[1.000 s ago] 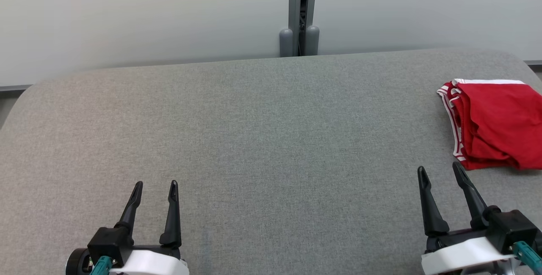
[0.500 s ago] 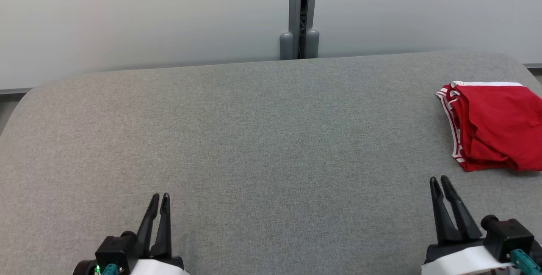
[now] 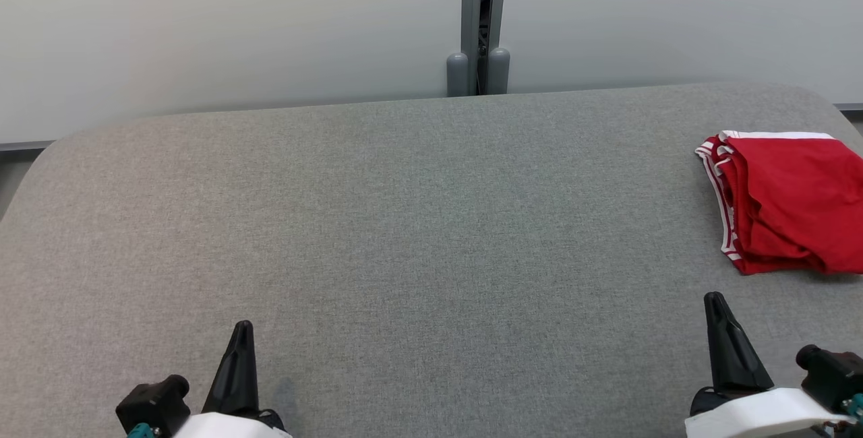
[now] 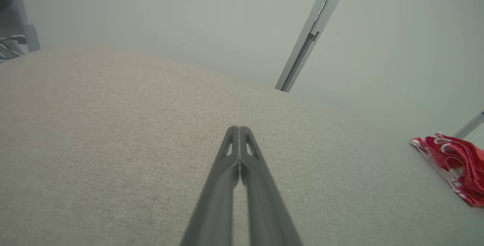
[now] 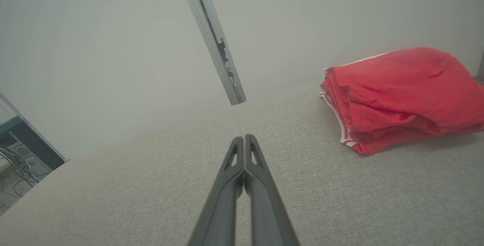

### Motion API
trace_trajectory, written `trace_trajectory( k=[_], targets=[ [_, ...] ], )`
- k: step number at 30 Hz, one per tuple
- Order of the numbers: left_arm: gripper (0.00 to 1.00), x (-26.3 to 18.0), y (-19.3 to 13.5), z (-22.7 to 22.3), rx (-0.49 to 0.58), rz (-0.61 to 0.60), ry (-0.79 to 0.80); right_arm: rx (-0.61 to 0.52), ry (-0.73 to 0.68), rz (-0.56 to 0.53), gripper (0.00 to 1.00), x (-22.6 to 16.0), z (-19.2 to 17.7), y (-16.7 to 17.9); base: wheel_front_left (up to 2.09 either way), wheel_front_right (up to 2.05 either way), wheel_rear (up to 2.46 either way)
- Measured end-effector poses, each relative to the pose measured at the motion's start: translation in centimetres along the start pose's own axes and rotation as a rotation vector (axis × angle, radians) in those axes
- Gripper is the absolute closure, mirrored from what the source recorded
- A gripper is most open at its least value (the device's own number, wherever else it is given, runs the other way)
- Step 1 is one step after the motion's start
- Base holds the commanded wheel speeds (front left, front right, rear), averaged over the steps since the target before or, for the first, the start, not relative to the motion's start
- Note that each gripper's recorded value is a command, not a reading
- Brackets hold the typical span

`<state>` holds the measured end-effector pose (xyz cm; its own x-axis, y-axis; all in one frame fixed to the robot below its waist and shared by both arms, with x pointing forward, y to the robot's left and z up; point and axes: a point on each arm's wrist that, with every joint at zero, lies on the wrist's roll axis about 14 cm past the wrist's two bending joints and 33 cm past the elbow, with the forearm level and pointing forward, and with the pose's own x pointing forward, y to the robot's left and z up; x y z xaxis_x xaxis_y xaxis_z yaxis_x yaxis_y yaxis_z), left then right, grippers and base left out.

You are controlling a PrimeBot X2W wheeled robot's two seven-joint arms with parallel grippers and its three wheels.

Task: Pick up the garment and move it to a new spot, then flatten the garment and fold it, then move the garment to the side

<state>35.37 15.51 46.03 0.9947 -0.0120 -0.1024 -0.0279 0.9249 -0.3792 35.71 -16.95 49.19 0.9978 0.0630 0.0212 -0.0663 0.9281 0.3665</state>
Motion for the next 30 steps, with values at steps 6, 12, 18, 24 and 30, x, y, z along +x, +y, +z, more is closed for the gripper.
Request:
trace_trajectory(
  k=[6,12,18,24,30],
  targets=[
    [1.0,0.1,0.4,0.2,-0.103,0.017,0.003,0.101,0.007,-0.026,1.0,0.0,0.0,-0.6,0.0,0.0,0.0],
    [1.0,0.3,0.6,0.5,-0.195,0.025,0.005,0.196,0.007,-0.043,1.0,0.3,0.2,-1.0,0.0,0.0,0.0],
    [1.0,0.6,0.7,0.9,-0.287,0.029,0.001,0.284,0.007,-0.057,1.0,0.4,0.3,-1.4,0.0,0.0,0.0],
    [1.0,0.6,0.9,1.0,-0.369,0.039,0.005,0.367,0.006,-0.071,1.0,0.5,0.5,-1.8,0.0,0.0,0.0],
    [1.0,0.7,1.0,1.3,-0.446,0.039,0.003,0.446,0.006,-0.081,1.0,0.7,0.6,-2.1,0.0,0.0,0.0]
  ],
)
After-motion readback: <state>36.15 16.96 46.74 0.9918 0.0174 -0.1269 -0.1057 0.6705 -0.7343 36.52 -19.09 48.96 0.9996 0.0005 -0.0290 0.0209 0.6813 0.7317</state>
